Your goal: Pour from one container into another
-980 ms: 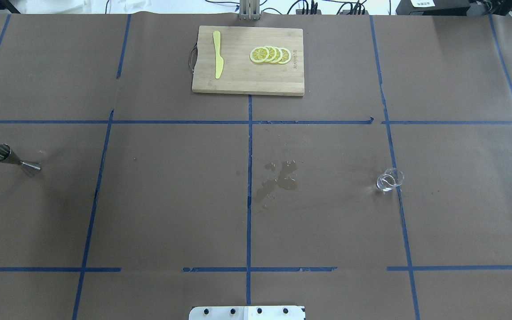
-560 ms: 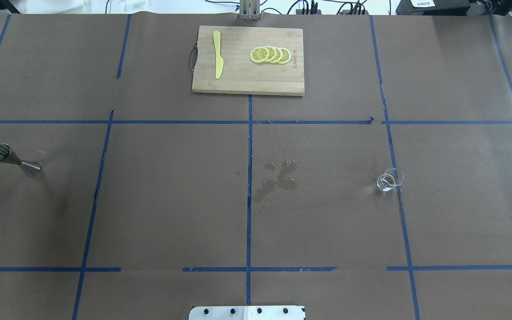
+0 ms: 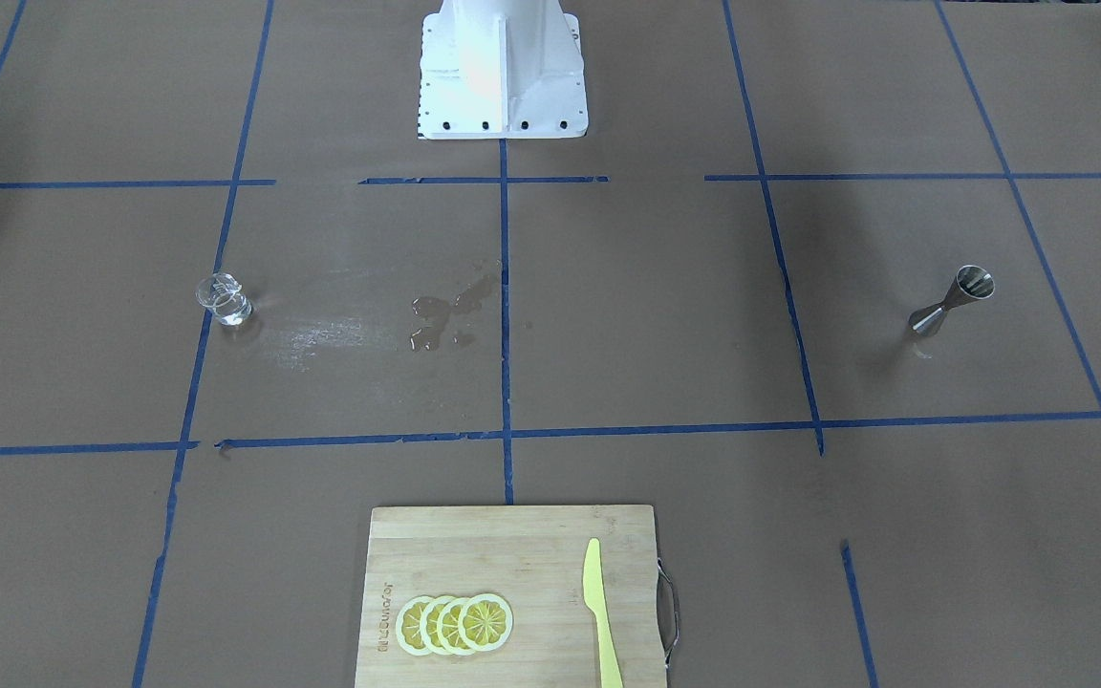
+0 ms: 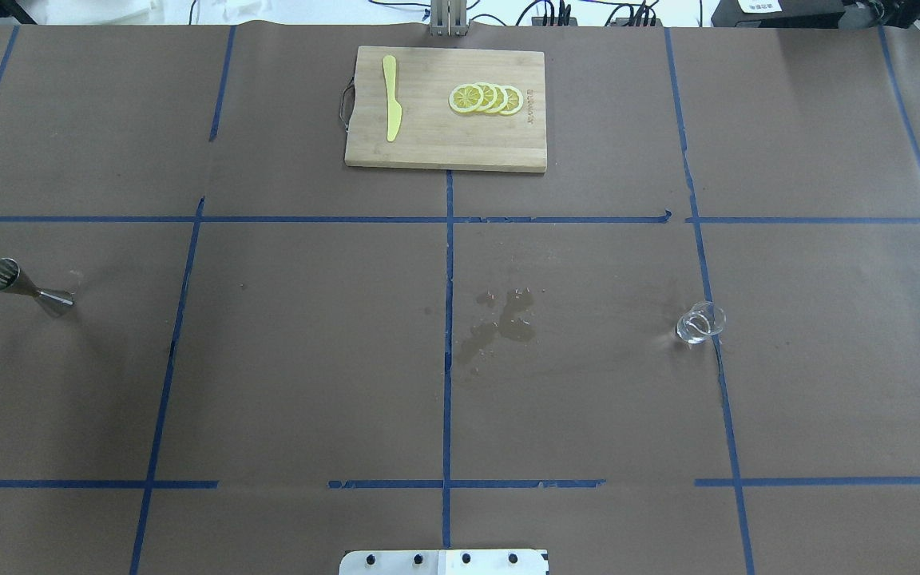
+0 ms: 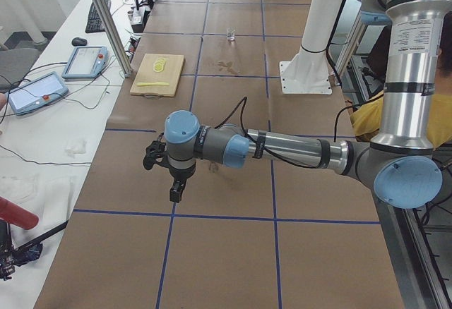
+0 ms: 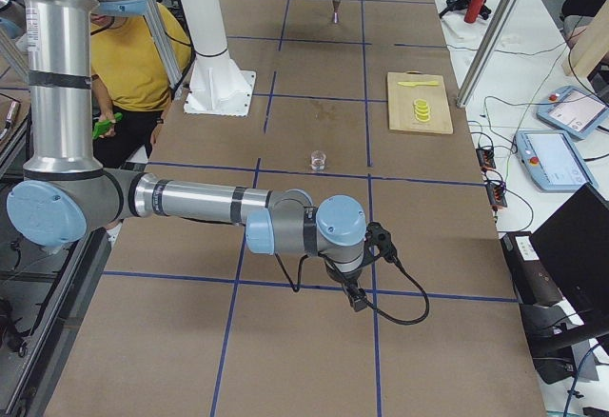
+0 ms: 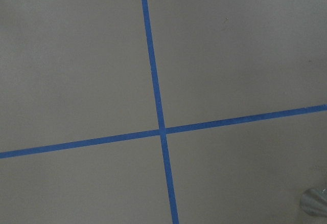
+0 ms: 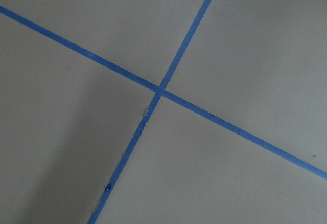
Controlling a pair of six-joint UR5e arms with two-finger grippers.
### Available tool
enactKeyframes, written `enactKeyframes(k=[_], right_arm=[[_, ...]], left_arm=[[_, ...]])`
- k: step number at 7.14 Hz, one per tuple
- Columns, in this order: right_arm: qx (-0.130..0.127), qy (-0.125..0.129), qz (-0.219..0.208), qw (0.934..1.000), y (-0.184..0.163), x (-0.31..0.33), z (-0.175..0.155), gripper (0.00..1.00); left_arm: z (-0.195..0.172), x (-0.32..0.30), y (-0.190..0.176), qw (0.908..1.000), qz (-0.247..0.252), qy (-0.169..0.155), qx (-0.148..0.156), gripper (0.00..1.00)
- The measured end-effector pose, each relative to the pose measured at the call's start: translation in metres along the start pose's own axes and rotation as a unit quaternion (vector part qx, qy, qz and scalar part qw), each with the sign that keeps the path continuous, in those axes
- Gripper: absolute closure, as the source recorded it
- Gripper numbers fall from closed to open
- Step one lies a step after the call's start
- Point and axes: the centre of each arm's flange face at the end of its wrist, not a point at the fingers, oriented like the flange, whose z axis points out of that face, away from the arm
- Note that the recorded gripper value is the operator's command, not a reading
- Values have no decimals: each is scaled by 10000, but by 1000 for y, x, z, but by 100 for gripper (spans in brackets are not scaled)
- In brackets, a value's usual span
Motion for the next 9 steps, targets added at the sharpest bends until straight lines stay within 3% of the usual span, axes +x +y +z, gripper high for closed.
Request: enactKeyframes(k=[2,5,9], right_arm=[[-65,-49,146,9999,12,9,16,0],[-83,-84,628,9980,-10,4,15,0],[-648,-349,1123,9909,-66,-21,1,0]], left_arm=[[14,-12,12,9998,2,36,-172,0],[29,-27,24,9994,-183,9,-302,0],[22,-18,23,9980,-565,108,-252,0]])
